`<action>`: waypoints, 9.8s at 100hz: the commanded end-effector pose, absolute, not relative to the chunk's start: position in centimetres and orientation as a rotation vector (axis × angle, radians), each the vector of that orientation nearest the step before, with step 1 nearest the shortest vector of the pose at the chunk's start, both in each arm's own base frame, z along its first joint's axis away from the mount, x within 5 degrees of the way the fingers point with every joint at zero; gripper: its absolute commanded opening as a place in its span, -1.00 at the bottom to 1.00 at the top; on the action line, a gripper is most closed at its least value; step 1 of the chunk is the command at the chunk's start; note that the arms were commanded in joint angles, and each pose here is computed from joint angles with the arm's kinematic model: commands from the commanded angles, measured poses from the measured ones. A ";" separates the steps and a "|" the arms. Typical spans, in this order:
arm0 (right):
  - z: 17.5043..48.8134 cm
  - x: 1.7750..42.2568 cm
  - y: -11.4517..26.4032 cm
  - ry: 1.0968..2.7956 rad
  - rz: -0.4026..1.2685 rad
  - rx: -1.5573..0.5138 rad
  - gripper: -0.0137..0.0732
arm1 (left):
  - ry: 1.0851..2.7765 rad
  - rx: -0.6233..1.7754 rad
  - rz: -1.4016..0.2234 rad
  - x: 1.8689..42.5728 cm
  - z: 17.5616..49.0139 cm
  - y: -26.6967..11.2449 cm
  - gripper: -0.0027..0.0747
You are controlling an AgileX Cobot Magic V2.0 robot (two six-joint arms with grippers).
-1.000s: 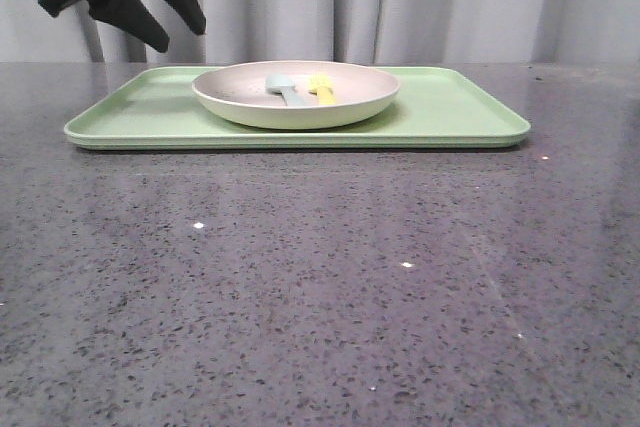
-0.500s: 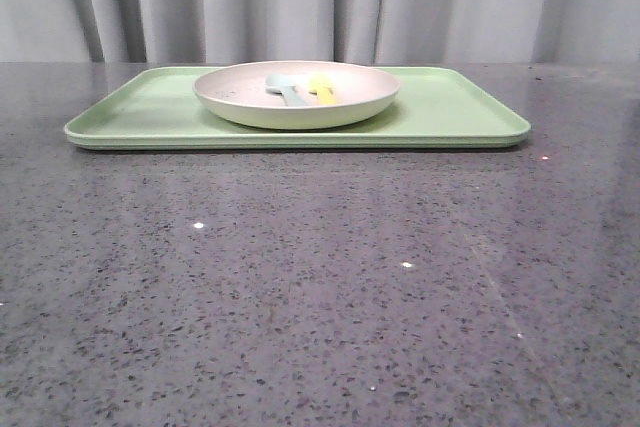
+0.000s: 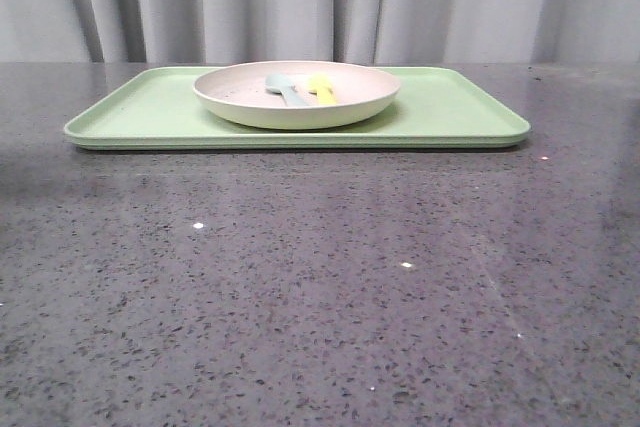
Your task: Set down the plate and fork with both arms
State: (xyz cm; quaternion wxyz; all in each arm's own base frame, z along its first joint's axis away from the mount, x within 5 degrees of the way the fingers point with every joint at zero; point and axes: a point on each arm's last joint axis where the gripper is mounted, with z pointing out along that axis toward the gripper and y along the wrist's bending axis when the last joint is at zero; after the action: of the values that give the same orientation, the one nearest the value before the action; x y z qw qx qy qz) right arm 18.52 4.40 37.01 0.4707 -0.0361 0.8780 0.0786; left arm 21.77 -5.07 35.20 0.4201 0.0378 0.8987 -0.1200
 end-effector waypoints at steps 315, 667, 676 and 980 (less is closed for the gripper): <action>36.5 41.7 20.4 2.540 0.283 -0.332 -0.84 | 2.125 0.062 -0.354 15.7 33.9 -4.1 -0.12; 42.8 30.8 9.0 2.434 0.242 -0.111 -0.69 | 2.081 0.054 -0.354 15.9 34.2 -4.1 -0.15; 42.7 29.4 8.5 2.390 0.251 -0.107 -0.72 | 2.081 0.054 -0.354 15.9 34.2 -4.1 -0.33; 32.5 7.3 1.9 1.725 0.294 -0.104 -0.72 | 1.521 0.008 -0.092 6.8 28.9 -0.4 -0.98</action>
State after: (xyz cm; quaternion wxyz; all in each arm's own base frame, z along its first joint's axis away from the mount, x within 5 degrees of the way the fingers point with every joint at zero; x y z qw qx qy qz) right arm 7.12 1.90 31.00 0.6018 -0.0389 0.7869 0.1307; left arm 7.10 -0.77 27.77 0.6698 0.0117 0.7401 -0.0593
